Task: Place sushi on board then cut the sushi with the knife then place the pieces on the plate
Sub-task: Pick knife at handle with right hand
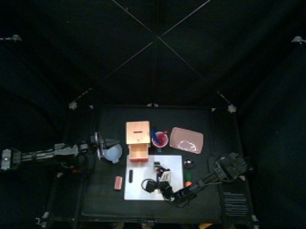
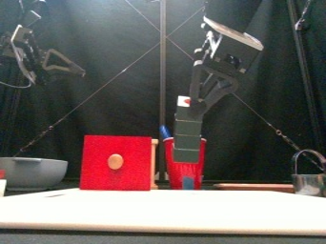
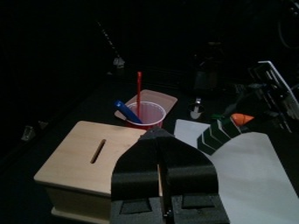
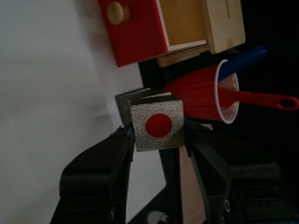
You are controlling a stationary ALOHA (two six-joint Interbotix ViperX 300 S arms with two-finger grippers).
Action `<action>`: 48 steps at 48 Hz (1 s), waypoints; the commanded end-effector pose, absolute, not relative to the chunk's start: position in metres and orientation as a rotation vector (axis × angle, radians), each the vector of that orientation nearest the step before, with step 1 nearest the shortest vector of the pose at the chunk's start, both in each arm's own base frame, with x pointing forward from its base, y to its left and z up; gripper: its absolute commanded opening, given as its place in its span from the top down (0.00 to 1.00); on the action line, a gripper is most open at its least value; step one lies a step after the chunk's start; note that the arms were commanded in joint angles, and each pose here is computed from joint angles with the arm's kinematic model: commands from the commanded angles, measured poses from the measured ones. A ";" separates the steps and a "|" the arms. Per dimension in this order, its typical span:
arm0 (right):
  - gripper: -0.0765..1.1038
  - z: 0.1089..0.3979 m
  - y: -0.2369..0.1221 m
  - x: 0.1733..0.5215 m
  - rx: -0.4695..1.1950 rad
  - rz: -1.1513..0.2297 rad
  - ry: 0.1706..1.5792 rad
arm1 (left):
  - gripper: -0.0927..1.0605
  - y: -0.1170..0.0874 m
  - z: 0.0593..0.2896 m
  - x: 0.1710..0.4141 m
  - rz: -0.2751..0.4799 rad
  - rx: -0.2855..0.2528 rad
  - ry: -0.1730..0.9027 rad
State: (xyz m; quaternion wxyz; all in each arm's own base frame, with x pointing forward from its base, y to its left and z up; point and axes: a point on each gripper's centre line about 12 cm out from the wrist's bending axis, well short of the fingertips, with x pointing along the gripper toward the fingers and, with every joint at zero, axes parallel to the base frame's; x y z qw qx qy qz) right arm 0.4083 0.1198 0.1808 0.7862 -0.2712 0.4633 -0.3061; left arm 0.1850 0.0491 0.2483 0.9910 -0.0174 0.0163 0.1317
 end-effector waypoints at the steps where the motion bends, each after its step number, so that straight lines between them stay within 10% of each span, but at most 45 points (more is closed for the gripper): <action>1: 0.36 0.192 0.131 0.416 -0.562 -0.683 0.950 | 0.91 0.050 0.253 0.186 0.265 -0.033 0.016; 48: 0.13 0.170 0.142 0.426 -0.579 -0.714 0.996 | 0.91 0.049 0.243 0.184 0.268 -0.039 0.040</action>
